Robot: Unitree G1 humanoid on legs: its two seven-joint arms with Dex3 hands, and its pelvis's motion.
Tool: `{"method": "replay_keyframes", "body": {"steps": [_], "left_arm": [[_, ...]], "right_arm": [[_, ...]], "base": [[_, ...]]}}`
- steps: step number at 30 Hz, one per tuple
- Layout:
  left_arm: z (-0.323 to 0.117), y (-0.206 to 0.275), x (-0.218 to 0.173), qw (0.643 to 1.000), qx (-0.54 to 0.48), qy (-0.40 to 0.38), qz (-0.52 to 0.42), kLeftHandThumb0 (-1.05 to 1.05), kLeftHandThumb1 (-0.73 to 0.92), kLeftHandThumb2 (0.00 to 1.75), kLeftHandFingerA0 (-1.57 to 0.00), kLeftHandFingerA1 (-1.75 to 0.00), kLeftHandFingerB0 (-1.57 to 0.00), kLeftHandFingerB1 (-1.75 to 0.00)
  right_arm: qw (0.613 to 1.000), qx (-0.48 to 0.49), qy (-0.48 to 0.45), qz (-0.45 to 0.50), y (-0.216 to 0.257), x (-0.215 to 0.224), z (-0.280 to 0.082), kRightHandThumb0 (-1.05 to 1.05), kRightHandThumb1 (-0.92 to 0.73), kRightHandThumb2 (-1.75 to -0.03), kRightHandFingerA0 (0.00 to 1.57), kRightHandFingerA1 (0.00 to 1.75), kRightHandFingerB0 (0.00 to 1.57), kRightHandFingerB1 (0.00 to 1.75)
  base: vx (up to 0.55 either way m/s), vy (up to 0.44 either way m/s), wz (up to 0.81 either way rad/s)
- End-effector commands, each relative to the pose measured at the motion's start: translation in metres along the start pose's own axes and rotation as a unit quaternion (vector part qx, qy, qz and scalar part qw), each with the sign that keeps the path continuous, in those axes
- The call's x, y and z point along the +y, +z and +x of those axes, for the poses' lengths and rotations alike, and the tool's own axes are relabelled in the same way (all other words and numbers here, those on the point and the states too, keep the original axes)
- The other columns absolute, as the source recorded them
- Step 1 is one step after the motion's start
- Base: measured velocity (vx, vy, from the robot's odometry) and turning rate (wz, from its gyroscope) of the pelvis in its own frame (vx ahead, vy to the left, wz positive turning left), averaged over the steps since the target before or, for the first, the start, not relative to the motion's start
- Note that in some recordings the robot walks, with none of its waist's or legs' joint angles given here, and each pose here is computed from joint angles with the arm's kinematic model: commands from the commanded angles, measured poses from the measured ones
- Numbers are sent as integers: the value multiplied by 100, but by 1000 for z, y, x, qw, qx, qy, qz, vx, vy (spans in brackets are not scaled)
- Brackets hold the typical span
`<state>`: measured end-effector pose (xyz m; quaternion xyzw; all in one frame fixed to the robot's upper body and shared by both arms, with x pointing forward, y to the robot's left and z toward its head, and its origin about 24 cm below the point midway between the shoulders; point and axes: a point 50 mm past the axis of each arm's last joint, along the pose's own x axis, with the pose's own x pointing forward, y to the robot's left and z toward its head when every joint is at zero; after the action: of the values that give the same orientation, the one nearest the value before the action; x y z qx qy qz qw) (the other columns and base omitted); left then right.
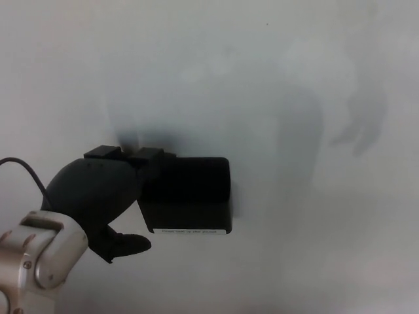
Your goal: A magnetic marker holder is on the left hand side of the white board, the robot put the index and middle finger into the opening of the container and pull off the magnetic holder and hand it to a human on the left hand side.
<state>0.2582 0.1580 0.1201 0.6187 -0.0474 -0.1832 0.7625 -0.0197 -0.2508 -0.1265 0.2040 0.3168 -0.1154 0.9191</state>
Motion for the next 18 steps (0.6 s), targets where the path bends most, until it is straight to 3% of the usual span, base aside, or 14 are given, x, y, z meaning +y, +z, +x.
{"method": "replay_keyframes", "body": {"steps": [1, 2, 3, 6, 7, 8, 9, 18], "left_arm": [[0, -2, 1, 1000, 5, 7, -7, -36, 22, 86, -4, -51, 0, -46], [1, -2, 0, 1000, 6, 3, -10, -36, 22, 86, -4, -51, 0, -46], [2, -1, -2, 1000, 6, -3, -15, -36, 21, 86, -4, -51, 0, -46], [3, 0, -2, 1000, 6, -5, -16, -36, 21, 86, -4, -51, 0, -46], [2, 2, -4, 1000, 0, -7, -28, -75, 42, 74, -9, -42, -10, -36], [1, 4, -6, 999, -9, -10, -42, -75, 42, 74, -9, -42, -10, -36], [1, 6, -7, 998, -20, -13, -51, -38, 21, 86, -6, -52, 0, -47], [-6, 30, 4, 990, -67, -57, -107, -37, 21, 86, -6, -52, 0, -47]], "right_arm": [[1000, -10, -4, -6, 5, -5, 0, -70, -69, -62, 68, 49, 42, 33], [1000, -12, -4, -5, 5, -4, 0, -70, -69, -62, 68, 49, 42, 33], [1000, -14, -2, -3, 5, -3, 0, -71, -54, -94, 62, 61, 35, 49], [1000, -15, 0, -3, 6, -3, 1, -71, -54, -94, 62, 61, 35, 49], [1000, -16, 1, -4, 7, -3, 1, -69, -70, -62, 73, 51, 43, 34], [1000, -17, 3, -5, 7, -3, 1, -69, -70, -62, 73, 51, 43, 34], [1000, -18, 2, -8, 7, -2, 2, -67, -70, -62, 69, 50, 43, 34], [1000, -9, 5, -7, 8, -4, 3, -69, -69, -61, 68, 51, 42, 34]], "base": [[0, 0, 0], [0, 0, 0], [0, 0, 0], [0, 0, 0], [0, 0, 0], [0, 0, 0], [0, 0, 0], [0, 0, 0]]}}
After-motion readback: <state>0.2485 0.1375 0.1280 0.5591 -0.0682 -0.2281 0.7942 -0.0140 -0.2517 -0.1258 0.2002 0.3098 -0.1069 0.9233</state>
